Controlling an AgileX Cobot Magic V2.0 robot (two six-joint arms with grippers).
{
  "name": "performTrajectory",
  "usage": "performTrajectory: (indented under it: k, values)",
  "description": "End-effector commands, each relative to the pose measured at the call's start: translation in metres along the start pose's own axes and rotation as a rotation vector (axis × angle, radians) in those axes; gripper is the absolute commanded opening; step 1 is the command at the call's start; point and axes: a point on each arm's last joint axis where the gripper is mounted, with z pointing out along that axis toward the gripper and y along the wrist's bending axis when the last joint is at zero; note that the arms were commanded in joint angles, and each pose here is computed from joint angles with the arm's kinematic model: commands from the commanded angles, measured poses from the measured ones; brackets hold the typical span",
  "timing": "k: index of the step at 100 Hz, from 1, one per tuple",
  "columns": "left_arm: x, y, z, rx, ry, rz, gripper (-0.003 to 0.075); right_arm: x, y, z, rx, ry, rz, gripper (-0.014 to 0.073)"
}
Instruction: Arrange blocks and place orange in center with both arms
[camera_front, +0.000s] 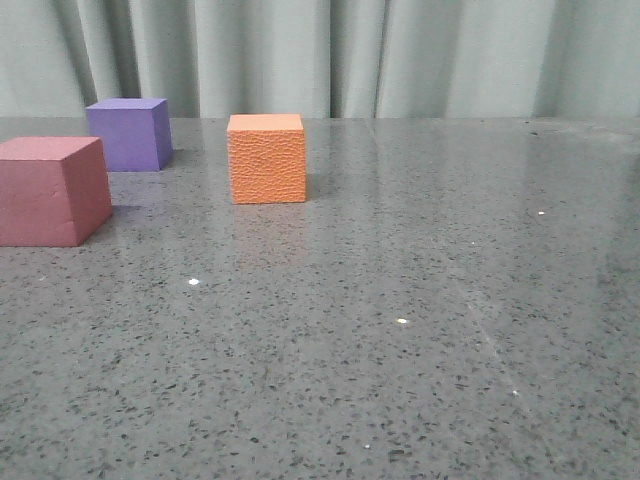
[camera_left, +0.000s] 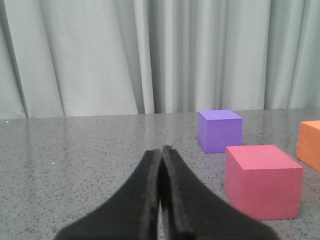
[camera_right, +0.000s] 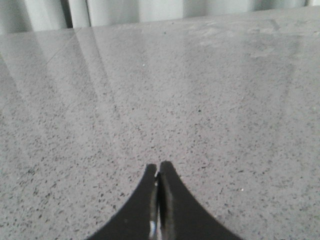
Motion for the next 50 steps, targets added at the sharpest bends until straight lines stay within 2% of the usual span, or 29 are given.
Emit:
performTrajectory:
  k: [1, 50]
  values:
    - [0.0098, -0.0017, -0.0023, 0.017, -0.053, -0.001, -0.0019, -0.014, 0.0012, -0.0031, -0.008, -0.145, -0.005, -0.0067]
    - [0.0098, -0.0017, -0.0023, 0.017, -0.053, -0.001, -0.0019, -0.0135, 0.0012, -0.003, -0.008, -0.14, -0.005, -0.0067]
